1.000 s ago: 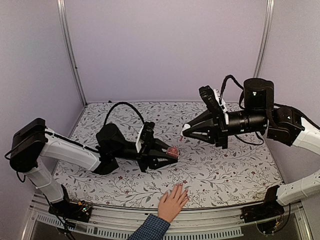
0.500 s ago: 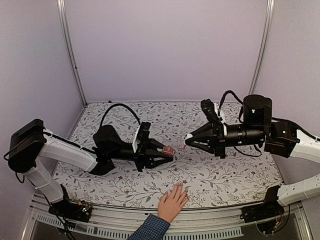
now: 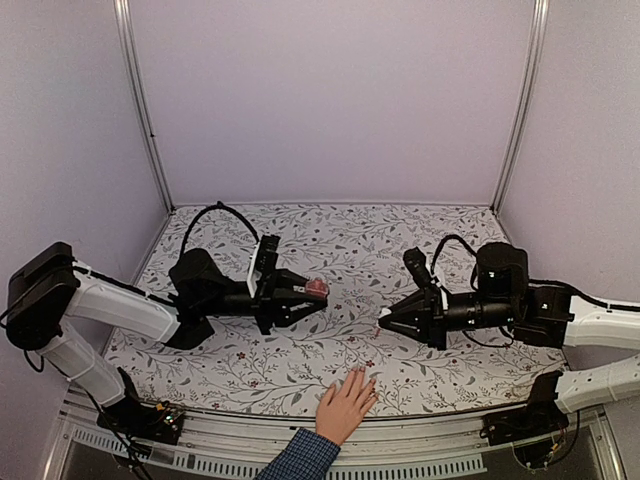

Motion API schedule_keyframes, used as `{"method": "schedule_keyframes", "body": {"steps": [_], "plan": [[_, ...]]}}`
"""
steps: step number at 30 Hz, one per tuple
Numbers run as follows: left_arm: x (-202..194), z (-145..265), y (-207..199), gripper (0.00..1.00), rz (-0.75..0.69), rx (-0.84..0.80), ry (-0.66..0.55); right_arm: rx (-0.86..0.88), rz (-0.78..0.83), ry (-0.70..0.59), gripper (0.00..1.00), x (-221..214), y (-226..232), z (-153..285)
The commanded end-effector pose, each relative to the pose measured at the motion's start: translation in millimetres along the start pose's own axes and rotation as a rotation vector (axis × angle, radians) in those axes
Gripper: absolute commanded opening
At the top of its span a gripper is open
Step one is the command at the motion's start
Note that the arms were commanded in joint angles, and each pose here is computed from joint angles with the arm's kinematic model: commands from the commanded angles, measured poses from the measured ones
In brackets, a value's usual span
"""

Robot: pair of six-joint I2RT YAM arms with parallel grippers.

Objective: Paint the nails
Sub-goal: Paint the nail polish on the nail.

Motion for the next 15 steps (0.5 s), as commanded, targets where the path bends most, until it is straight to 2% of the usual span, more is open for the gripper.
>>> {"method": "schedule_keyframes", "body": {"steps": [1,6,15], "plan": [[9.0,7.1,7.5,0.00,-0.008,0.042,-0.019,0.017,-0.055,-0.064,0.00,-3.2,-2.9,6.0],[5.8,10.9,13.8,0.00,-0.002,0.073,-0.011,-0.039,-0.128,-0.066,0.00,-28.8,-20.3,7.2],[3.1,18.3,28.5,0.00,0.008,0.130,-0.007,-0.033,-0.184,-0.049,0.00,-66.0,-33.2,4.8]]}}
Point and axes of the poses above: each gripper's point midway between its finger pads, its own z axis back along the fingers, its own y axis along the line the jaws close on, x = y × z, the point moved 1 cm from there along z, back along the fingers, and after that the axes turned 6 degrees about -z, right-handed, at the moved point
